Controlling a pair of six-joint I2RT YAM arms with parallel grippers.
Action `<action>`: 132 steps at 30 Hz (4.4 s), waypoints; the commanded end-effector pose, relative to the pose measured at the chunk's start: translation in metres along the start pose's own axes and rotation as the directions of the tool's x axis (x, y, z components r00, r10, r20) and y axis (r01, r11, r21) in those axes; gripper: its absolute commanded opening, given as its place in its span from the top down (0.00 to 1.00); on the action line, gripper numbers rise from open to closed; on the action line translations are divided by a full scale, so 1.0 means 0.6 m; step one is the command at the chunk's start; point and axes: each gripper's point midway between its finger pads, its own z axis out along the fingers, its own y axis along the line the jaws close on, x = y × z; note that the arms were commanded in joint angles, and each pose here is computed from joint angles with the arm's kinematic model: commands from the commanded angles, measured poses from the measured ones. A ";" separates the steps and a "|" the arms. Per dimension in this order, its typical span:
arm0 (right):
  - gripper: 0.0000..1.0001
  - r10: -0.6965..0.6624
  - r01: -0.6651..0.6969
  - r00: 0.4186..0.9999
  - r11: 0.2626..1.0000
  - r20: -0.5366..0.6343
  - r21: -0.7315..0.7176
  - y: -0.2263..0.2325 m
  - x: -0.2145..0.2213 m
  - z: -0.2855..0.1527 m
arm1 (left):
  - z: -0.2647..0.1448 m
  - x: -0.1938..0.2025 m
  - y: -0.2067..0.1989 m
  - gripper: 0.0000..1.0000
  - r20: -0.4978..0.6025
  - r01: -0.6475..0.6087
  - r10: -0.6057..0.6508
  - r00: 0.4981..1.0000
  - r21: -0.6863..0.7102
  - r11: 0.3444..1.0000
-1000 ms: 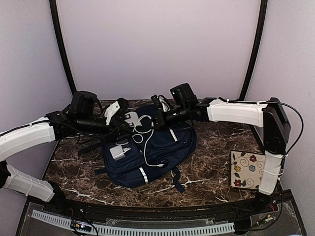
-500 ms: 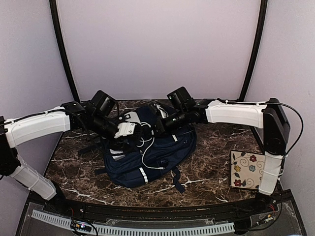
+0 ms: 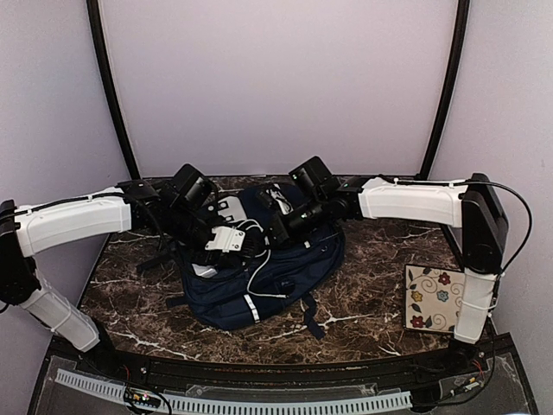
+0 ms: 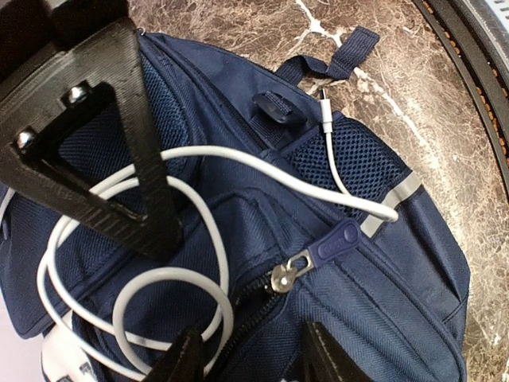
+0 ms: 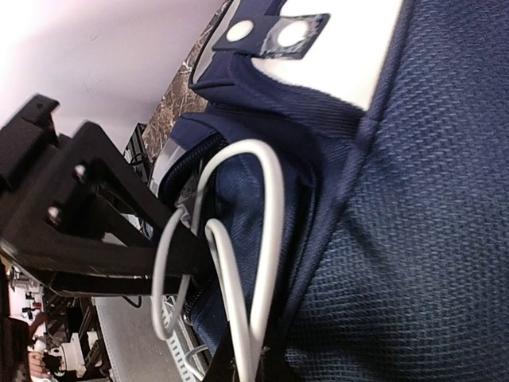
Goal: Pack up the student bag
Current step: Place the charger in the lower front pocket of the bag, then pick up the charger from the center of the board, then adjust the student bag at the center of the board.
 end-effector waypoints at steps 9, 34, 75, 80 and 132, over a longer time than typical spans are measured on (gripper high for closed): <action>1.00 -0.056 0.053 0.997 0.997 -0.056 -0.062 0.031 -0.011 0.058 | -0.031 0.043 -0.017 0.88 -0.116 0.022 -0.025 0.993 -0.024 0.999; 0.72 -0.001 0.001 0.992 1.000 -0.127 -0.003 -0.023 0.021 0.118 | -0.088 -0.041 -0.002 1.00 0.186 0.042 -0.006 0.982 -0.194 0.980; 0.76 -0.646 0.593 0.744 0.757 0.172 0.275 0.044 0.220 0.088 | -0.075 -0.045 -0.024 1.00 0.264 0.160 -0.118 0.957 -0.141 0.977; 0.68 -0.642 0.598 0.755 0.758 0.137 0.260 0.036 0.238 0.087 | -0.074 -0.047 -0.023 1.00 0.268 0.163 -0.122 0.956 -0.138 0.977; 1.00 -0.348 0.359 0.933 0.920 0.096 -0.159 0.110 0.046 0.076 | -0.083 -0.053 -0.011 1.00 0.361 0.267 -0.183 0.914 -0.199 0.943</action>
